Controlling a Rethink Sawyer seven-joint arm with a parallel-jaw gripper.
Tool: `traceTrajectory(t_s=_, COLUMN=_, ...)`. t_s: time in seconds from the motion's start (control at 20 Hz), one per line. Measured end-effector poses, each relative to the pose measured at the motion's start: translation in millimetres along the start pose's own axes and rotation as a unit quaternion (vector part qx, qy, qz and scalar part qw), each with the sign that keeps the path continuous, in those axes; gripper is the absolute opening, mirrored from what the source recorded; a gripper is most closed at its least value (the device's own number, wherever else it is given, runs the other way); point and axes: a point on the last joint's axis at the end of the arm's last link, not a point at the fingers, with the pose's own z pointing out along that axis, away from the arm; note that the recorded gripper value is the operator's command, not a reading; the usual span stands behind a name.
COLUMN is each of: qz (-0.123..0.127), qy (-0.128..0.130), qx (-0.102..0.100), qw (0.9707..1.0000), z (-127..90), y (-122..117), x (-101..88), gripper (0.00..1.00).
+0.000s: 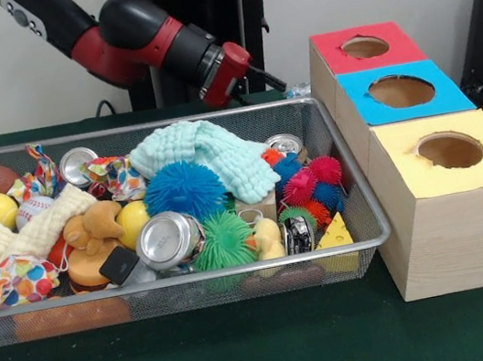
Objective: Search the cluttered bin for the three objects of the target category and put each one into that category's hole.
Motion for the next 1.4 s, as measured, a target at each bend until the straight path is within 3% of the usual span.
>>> traceTrajectory(t_s=0.15, qz=0.006, qy=-0.044, qx=0.009, qw=0.999, z=-0.4, y=-2.0, x=-14.7, gripper=1.0)
traceTrajectory(t_s=0.3, qz=0.008, qy=-0.061, qx=0.013, qw=0.998, z=0.1, y=-2.4, x=-20.2, gripper=1.0)
traceTrajectory(t_s=0.5, qz=0.01, qy=-0.069, qx=0.015, qw=0.9975, z=1.4, y=-2.1, x=-24.1, gripper=1.0)
traceTrajectory(t_s=0.75, qz=0.009, qy=-0.061, qx=0.015, qw=0.998, z=4.8, y=-0.4, x=-24.7, gripper=1.0)
traceTrajectory(t_s=1.1, qz=-0.012, qy=-0.017, qx=0.013, qw=0.9997, z=14.7, y=8.6, x=-14.9, gripper=1.0)
traceTrajectory(t_s=1.25, qz=-0.023, qy=0.039, qx=0.001, qw=0.999, z=21.5, y=14.7, x=2.1, gripper=1.0)
traceTrajectory(t_s=1.4, qz=-0.029, qy=0.092, qx=-0.01, qw=0.9953, z=25.0, y=18.2, x=19.8, gripper=1.0)
